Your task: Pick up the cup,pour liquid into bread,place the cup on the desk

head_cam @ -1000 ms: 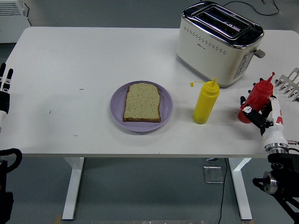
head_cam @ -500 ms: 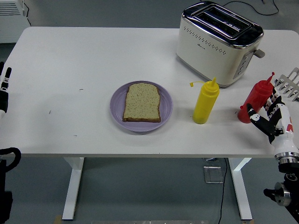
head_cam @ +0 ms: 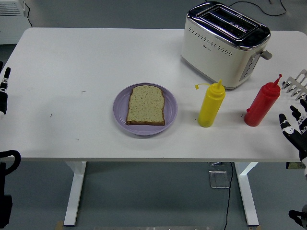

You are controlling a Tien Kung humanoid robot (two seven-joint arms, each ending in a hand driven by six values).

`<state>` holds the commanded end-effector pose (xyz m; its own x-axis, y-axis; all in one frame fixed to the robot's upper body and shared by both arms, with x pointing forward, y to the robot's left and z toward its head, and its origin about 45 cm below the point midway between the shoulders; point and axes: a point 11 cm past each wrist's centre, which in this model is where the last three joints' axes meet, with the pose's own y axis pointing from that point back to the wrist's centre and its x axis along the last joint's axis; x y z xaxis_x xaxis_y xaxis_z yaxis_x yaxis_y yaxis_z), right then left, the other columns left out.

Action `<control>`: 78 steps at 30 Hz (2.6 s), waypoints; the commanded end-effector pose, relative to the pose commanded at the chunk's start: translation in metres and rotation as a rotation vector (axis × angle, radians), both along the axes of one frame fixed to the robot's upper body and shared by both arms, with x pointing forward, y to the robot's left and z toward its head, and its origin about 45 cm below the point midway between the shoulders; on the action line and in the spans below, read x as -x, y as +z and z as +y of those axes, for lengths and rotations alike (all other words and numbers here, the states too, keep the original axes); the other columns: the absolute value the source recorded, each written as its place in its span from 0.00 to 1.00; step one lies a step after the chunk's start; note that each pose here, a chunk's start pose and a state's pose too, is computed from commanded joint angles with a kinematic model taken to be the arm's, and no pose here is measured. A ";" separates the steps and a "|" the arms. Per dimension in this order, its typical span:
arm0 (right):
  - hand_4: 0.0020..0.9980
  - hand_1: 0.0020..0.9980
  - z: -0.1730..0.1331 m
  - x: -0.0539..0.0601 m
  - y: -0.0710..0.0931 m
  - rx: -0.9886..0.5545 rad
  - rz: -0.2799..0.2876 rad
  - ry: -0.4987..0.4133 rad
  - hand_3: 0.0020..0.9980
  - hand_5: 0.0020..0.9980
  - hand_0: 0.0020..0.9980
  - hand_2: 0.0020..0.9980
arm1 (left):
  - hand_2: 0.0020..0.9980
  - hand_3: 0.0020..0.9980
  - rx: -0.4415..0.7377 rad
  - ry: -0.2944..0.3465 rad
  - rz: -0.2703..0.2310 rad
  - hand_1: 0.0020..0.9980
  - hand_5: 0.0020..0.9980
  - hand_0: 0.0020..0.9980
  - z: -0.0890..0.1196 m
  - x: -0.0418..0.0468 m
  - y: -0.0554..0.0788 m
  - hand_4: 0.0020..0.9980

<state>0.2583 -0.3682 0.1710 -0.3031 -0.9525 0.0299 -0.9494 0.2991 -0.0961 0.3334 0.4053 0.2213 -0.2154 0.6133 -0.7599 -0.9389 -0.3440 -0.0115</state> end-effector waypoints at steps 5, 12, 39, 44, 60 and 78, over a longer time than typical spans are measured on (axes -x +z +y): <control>0.71 0.78 -0.029 -0.006 0.027 -0.131 -0.110 -0.145 0.94 0.14 0.85 0.90 | 0.74 0.70 0.000 0.000 0.001 0.74 1.00 0.79 0.000 0.0001 0.000 0.51; 0.66 0.76 -0.066 -0.028 0.067 -0.479 -0.265 -0.156 0.84 0.19 0.82 0.82 | 0.74 0.70 0.002 -0.002 0.003 0.74 1.00 0.79 -0.001 0.0000 -0.001 0.51; 0.51 0.73 -0.077 -0.061 0.077 -0.845 -0.311 -0.042 0.80 0.57 0.80 0.77 | 0.74 0.70 0.001 -0.007 0.007 0.74 1.00 0.79 -0.003 -0.0001 -0.003 0.51; 0.49 0.73 -0.078 -0.060 0.073 -0.845 -0.303 -0.051 0.80 0.59 0.79 0.77 | 0.74 0.70 0.000 -0.009 0.011 0.74 1.00 0.79 -0.003 0.0004 -0.004 0.51; 0.49 0.72 -0.077 -0.059 0.068 -0.853 -0.290 -0.060 0.80 0.59 0.79 0.76 | 0.74 0.70 -0.002 -0.013 0.015 0.74 1.00 0.79 -0.004 0.0012 -0.005 0.51; 0.48 0.71 -0.074 -0.062 0.067 -0.842 -0.228 -0.023 0.79 0.58 0.78 0.75 | 0.74 0.70 -0.001 -0.007 0.007 0.74 1.00 0.79 -0.002 0.0001 -0.002 0.51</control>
<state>0.3204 -0.4417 0.2383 -0.2353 -0.6245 -0.7447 -0.9270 0.3746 -0.0213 0.3333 0.4029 0.2191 -0.2163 0.6155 -0.7579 -0.9414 -0.3373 -0.0053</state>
